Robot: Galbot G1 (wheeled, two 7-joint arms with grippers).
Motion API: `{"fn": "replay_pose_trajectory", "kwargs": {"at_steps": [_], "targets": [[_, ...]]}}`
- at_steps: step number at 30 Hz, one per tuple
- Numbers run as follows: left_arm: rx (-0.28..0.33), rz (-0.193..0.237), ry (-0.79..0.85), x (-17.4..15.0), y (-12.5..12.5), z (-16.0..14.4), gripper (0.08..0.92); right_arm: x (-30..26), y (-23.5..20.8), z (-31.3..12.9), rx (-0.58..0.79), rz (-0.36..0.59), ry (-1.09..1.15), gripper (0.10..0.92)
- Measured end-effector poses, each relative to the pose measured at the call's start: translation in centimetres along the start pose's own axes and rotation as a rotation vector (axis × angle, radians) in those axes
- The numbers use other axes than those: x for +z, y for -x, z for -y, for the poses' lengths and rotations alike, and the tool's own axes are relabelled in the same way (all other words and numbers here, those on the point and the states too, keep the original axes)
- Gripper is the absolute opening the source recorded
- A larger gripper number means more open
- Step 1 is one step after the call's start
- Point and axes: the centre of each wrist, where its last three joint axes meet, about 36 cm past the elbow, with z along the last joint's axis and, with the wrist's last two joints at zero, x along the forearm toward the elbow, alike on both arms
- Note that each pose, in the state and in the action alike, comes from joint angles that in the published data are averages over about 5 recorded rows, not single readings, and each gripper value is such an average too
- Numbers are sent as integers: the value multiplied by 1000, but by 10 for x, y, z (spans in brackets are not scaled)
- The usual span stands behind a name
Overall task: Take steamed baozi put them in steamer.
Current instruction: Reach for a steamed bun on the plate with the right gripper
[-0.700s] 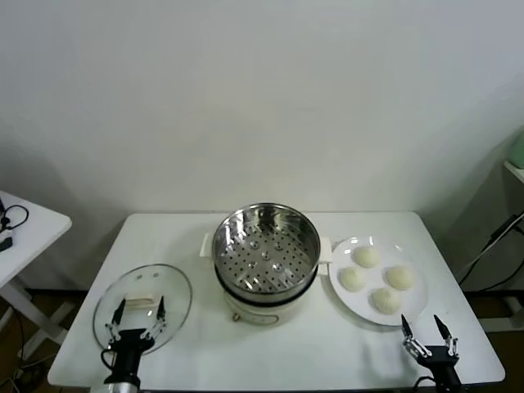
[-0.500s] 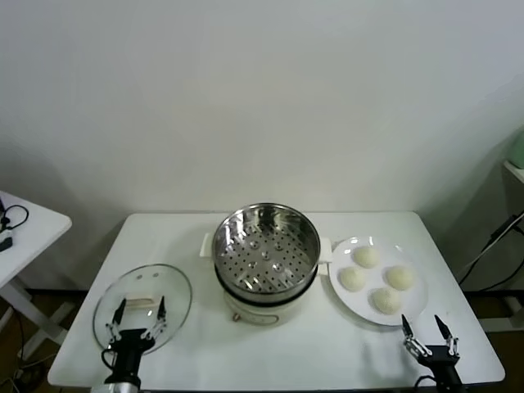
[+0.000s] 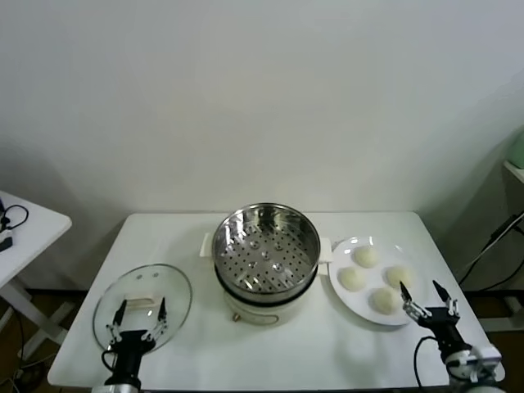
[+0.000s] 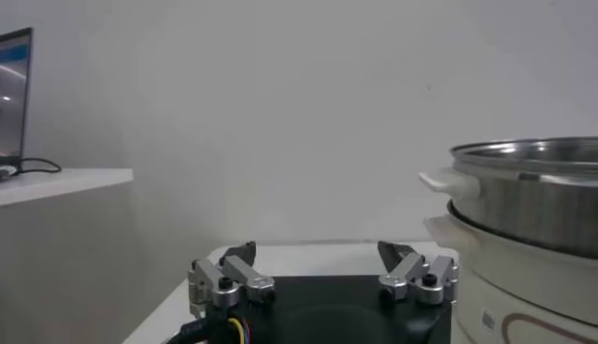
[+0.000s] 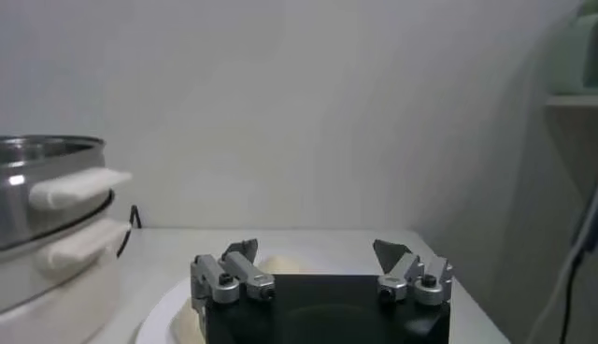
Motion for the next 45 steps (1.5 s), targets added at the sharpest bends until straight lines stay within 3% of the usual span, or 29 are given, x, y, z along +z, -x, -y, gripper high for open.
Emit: {"fn": "replay_pose_trajectory", "kwargs": {"at_steps": [7, 20, 45], "targets": [[2, -2, 6, 1, -1, 0, 823, -50, 43, 21, -95, -50, -128, 823], [12, -2, 9, 3, 1, 1, 823, -124, 109, 76, -325, -228, -540, 823], [42, 6, 30, 5, 4, 9, 823, -187, 250, 105, -862, -594, -1017, 823]]}}
